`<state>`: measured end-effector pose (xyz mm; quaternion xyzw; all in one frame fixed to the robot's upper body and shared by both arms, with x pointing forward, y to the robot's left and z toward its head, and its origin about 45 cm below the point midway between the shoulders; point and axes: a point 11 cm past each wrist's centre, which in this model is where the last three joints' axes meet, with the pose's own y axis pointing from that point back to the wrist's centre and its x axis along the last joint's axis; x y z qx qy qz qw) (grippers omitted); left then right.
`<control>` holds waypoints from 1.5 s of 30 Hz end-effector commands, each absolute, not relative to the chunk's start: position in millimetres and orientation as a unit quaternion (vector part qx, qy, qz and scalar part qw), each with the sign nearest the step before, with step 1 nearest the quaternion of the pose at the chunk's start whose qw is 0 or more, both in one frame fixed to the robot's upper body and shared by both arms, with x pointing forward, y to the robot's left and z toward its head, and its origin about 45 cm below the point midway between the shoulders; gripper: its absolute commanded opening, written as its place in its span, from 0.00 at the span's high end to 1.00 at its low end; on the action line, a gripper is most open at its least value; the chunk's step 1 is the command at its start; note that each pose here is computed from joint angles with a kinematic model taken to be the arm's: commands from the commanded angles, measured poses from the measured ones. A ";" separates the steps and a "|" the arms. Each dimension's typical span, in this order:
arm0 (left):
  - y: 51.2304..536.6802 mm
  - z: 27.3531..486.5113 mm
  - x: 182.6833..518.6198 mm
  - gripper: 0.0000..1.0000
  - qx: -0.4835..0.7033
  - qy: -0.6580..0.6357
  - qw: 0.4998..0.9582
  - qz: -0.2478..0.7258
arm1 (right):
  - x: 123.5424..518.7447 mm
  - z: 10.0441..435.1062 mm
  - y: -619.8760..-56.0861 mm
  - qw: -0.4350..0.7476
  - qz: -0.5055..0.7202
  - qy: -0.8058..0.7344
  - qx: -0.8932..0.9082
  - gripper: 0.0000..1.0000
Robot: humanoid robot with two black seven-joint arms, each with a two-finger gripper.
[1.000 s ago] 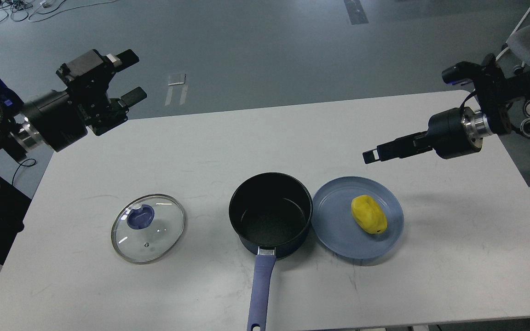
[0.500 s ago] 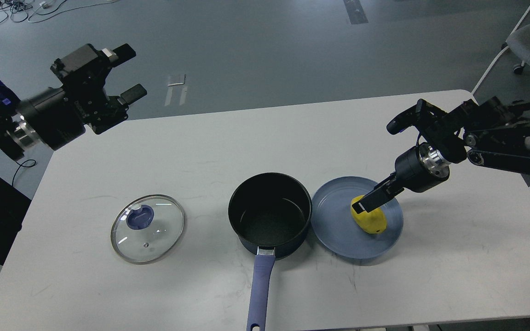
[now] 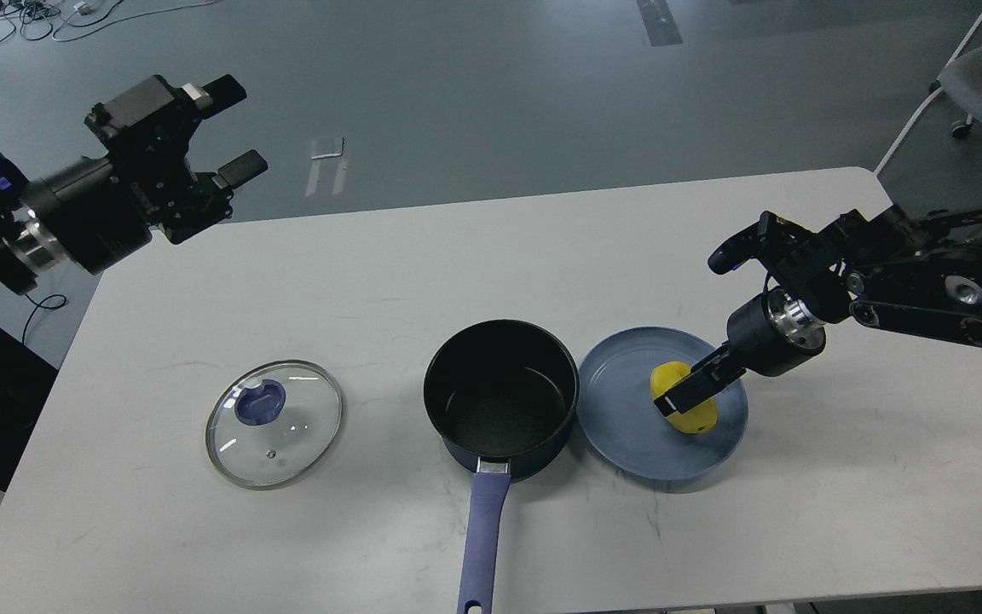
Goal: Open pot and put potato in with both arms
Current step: 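Lower the right gripper onto the yellow potato on the blue plate and grasp it, then lift the potato and carry it over the open saucepan with the right gripper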
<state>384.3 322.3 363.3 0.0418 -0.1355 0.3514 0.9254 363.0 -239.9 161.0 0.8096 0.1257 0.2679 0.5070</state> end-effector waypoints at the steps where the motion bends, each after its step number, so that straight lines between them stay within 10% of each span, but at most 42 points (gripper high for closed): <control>1: 324.2 364.7 382.8 0.02 0.044 -0.137 0.925 0.352 | 362.9 160.3 -237.4 0.506 0.268 0.128 0.810 0.18; 8: 324.3 366.1 382.1 0.02 0.044 -0.138 0.925 0.351 | 363.5 163.0 -236.2 0.504 0.271 0.128 0.810 0.72; 23: 323.5 369.8 376.3 0.02 0.046 -0.141 0.927 0.345 | 401.8 261.7 -176.7 0.438 0.356 0.083 0.821 0.72; 45: 324.5 373.6 373.1 0.02 0.047 -0.144 0.927 0.343 | 371.5 216.4 -64.7 0.377 0.338 0.154 0.849 0.63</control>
